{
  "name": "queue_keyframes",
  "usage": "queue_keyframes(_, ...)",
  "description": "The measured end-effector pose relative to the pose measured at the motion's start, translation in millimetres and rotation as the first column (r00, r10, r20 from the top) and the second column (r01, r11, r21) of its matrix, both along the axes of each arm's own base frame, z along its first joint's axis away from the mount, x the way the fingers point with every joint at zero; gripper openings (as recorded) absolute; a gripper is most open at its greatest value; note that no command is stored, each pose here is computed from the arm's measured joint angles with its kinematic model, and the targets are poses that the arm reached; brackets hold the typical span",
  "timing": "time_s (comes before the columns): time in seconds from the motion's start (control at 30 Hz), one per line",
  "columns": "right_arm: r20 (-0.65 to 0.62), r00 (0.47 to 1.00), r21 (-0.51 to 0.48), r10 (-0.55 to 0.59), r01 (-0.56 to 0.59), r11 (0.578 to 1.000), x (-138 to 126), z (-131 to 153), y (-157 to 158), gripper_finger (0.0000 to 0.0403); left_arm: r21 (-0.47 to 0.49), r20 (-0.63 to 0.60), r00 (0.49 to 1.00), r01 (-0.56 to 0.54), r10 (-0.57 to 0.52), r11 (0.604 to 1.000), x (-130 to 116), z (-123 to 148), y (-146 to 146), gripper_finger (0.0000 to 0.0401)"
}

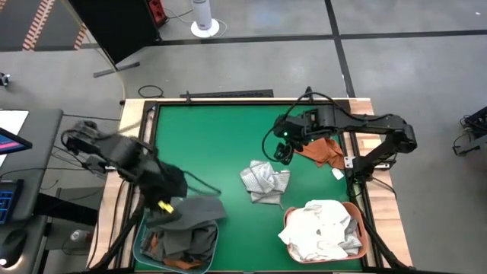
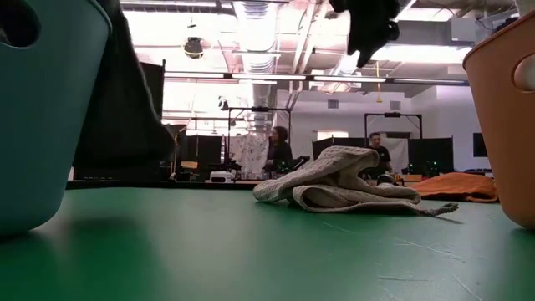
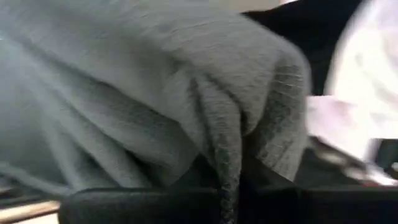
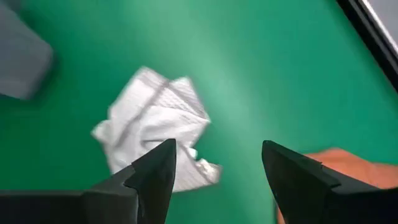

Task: Sort towels by color in basket
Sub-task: Put the gray towel into the green bin

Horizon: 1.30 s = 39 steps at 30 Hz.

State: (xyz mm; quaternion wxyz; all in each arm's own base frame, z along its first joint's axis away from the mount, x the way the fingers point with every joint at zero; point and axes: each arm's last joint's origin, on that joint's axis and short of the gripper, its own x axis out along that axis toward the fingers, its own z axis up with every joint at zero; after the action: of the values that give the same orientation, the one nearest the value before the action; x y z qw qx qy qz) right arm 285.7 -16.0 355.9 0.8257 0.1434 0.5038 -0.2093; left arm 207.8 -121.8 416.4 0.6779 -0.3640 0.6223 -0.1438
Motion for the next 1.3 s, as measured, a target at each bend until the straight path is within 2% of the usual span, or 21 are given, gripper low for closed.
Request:
queue_keyframes(0.07, 0.024, 1.0, -0.004, 0.015, -0.015, 1.0, 3, 0, 4, 0.0265, 0.097, -0.049, 0.999, 0.027, -0.022, 0.995, 5, -13, -9, 0.0)
queue_keyframes(0.17, 0.03, 1.0, -0.015, -0.004, 0.005, 1.0, 5, -1, 9, 0.0265, 0.251, -0.068, 0.997, 0.056, -0.04, 0.966, 13, -31, -26, 0.0)
queue_keyframes(0.27, 0.028, 1.0, -0.018, -0.002, 0.002, 1.0, 8, -3, 12, 0.0265, 0.331, -0.059, 0.99, 0.138, -0.126, 0.933, 20, -48, -52, 0.0)
queue_keyframes(0.37, -0.012, 1.0, -0.018, 0.025, -0.025, 1.0, 9, -8, 20, 0.0265, 0.345, -0.063, 0.979, 0.202, -0.193, 0.916, 28, -66, -77, 0.0)
queue_keyframes(0.53, -0.045, 0.998, -0.053, 0.048, -0.051, 0.997, 11, -13, 31, 0.0265, 0.295, -0.05, 0.969, 0.247, -0.244, 0.923, 40, -89, -114, 0.0)
queue_keyframes(0.6, -0.038, 0.998, -0.057, 0.055, -0.057, 0.997, 13, -13, 33, 0.0265, 0.305, -0.074, 0.969, 0.248, -0.236, 0.92, 39, -98, -124, 0.0)
queue_keyframes(0.67, -0.035, 0.998, -0.057, 0.058, -0.06, 0.997, 14, -14, 34, 0.0265, 0.359, -0.1, 0.976, 0.217, -0.194, 0.908, 38, -106, -130, 0.0)
queue_keyframes(0.87, -0.032, 0.998, -0.052, 0.055, -0.057, 0.997, 13, -14, 37, 0.0265, 0.525, -0.095, 0.992, 0.117, -0.079, 0.843, 36, -127, -139, 0.0)
queue_keyframes(1.0, -0.022, 0.999, -0.048, 0.045, -0.046, 0.998, 14, -13, 37, 0.0265, 0.519, -0.09, 0.995, 0.075, -0.033, 0.851, 36, -157, -139, 0.0001)
queue_keyframes(1.1, -0.013, 0.999, -0.039, 0.032, -0.033, 0.999, 14, -13, 38, 0.0265, 0.453, -0.105, 0.994, 0.05, -0.002, 0.89, 34, -186, -142, 0.0001)
queue_keyframes(1.2, -0.014, 0.999, -0.038, 0.045, -0.045, 0.998, 14, -13, 43, 0.0265, 0.397, -0.087, 0.994, -0.02, 0.059, 0.917, 32, -209, -143, 0.0001)
queue_keyframes(1.3, -0.015, 0.998, -0.036, 0.059, -0.06, 0.998, 13, -13, 49, 0.0265, 0.379, -0.105, 0.984, -0.094, 0.143, 0.921, 29, -226, -140, 0.0001)
